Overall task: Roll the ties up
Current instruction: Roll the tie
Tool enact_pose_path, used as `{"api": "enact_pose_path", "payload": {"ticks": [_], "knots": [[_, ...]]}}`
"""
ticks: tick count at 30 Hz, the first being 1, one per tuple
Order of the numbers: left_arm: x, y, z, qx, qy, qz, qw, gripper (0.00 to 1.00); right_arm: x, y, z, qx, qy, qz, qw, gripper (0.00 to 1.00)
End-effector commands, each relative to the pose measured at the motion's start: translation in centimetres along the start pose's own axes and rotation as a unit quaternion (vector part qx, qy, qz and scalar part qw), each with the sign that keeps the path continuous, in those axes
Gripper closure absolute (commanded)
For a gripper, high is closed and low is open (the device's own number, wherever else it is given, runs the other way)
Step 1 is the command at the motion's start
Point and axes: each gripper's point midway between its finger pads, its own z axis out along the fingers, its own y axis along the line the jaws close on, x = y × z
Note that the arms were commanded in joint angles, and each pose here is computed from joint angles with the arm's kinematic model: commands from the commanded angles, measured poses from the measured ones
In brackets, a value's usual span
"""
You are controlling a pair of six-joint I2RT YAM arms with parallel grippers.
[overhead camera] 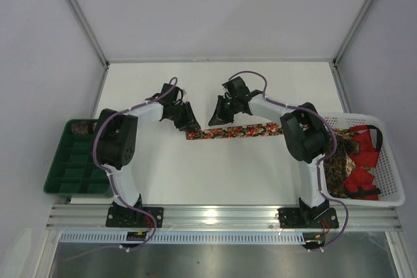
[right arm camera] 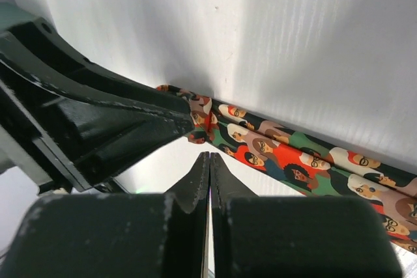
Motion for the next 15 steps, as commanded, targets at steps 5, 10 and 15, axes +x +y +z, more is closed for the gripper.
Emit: {"api": "enact_pose_path", "payload": {"ticks": [5, 10, 15], "knots": [[-0.9, -2.5, -3.4, 0.030, -0.045, 0.050, 0.997, 0.59, -1.2, 1.7, -0.3, -0.013, -0.013, -0.020, 1.000, 1.00], [-1.4, -3.0, -4.6, 0.037, -0.059, 0.049, 0.996, 0.57, -0.5, 2.6, 0.3, -0.023, -0.001, -0.023, 0.999, 1.00], [-1.4, -2.3, -5.1, 0.027, -0.066, 0.044, 0.996, 0.57, -0.1, 3.8, 1.2, -0.035, 0.013, -0.023, 0.999, 1.00]]}}
